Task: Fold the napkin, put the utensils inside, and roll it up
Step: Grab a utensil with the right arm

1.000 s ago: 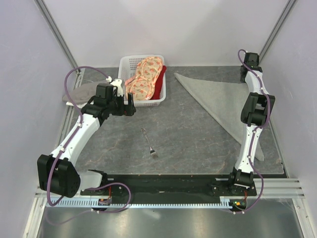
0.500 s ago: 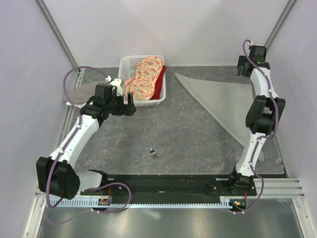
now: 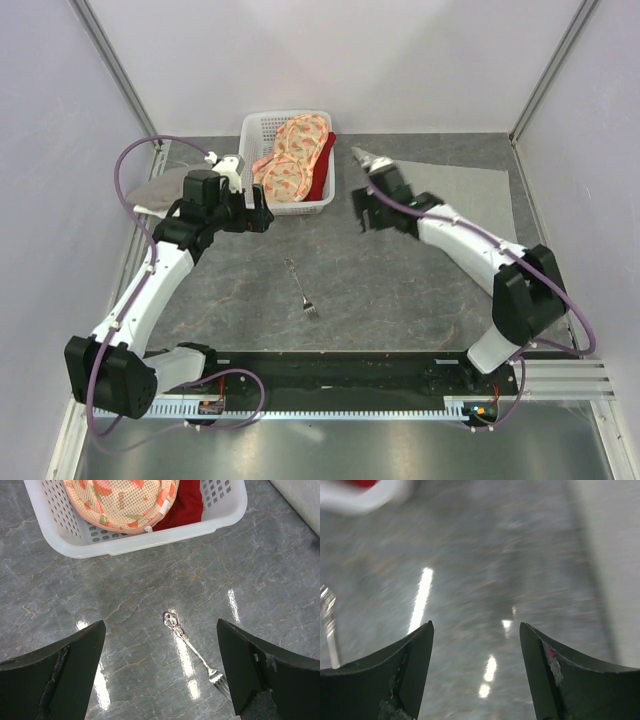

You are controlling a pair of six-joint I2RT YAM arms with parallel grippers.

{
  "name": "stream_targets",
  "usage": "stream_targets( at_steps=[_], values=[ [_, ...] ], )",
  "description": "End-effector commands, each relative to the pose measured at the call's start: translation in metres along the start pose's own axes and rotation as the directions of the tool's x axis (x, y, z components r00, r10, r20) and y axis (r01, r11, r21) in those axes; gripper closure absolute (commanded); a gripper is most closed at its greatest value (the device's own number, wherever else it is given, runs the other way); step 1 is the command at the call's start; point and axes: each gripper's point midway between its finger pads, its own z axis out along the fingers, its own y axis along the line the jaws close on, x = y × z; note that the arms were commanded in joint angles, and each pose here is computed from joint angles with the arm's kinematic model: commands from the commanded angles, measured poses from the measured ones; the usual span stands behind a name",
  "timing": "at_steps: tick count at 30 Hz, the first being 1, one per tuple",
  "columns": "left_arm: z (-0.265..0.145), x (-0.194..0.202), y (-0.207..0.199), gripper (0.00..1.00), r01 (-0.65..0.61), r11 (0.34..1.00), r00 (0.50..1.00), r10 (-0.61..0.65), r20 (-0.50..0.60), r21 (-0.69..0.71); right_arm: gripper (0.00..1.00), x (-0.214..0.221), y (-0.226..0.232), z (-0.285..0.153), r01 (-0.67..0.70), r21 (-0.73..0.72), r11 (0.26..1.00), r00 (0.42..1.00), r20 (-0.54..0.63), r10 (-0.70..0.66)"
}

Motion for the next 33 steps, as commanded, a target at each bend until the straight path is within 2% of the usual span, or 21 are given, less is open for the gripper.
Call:
stream_targets(
  at_steps=[1, 2, 4, 7, 12, 18, 25, 33],
  values=[
    [-0.013, -0.022, 0.003, 0.00, 0.048, 0.998, 0.993, -0.044, 0.106, -0.034, 0.23, 0.015, 0.076, -0.022, -0.007, -0.090, 0.996, 1.000, 0.029, 0.009],
    [-0.015, -0.023, 0.002, 0.00, 0.048, 0.998, 0.992, -0.044, 0.115, -0.033, 0.23, 0.029, 0.105, -0.023, 0.011, -0.130, 0.991, 1.000, 0.007, -0.010],
    [-0.018, -0.025, 0.002, 0.00, 0.047, 0.998, 0.991, -0.042, 0.126, -0.036, 0.24, 0.033, 0.134, -0.025, 0.031, -0.162, 0.986, 1.000, 0.007, -0.030],
    [-0.022, -0.028, 0.002, 0.00, 0.041, 0.998, 0.989, -0.036, 0.142, -0.037, 0.26, 0.067, 0.189, -0.014, 0.132, -0.201, 0.971, 0.989, -0.034, -0.142],
    [-0.025, -0.031, 0.004, 0.00, 0.033, 0.998, 0.987, -0.025, 0.156, -0.048, 0.32, 0.086, 0.232, -0.002, 0.195, -0.234, 0.952, 0.974, -0.065, -0.216],
    [-0.024, -0.030, 0.001, 0.00, 0.029, 0.999, 0.988, -0.023, 0.152, -0.033, 0.39, 0.108, 0.249, 0.012, 0.260, -0.245, 0.934, 0.951, -0.103, -0.292],
    [-0.022, -0.028, -0.002, 0.00, 0.027, 0.999, 0.990, -0.025, 0.140, -0.018, 0.57, 0.136, 0.246, 0.021, 0.289, -0.243, 0.926, 0.925, -0.180, -0.336],
    [-0.019, -0.026, -0.005, 0.00, 0.032, 0.999, 0.992, -0.032, 0.126, 0.004, 0.58, 0.160, 0.239, 0.019, 0.328, -0.240, 0.914, 0.898, -0.223, -0.381]
  ],
)
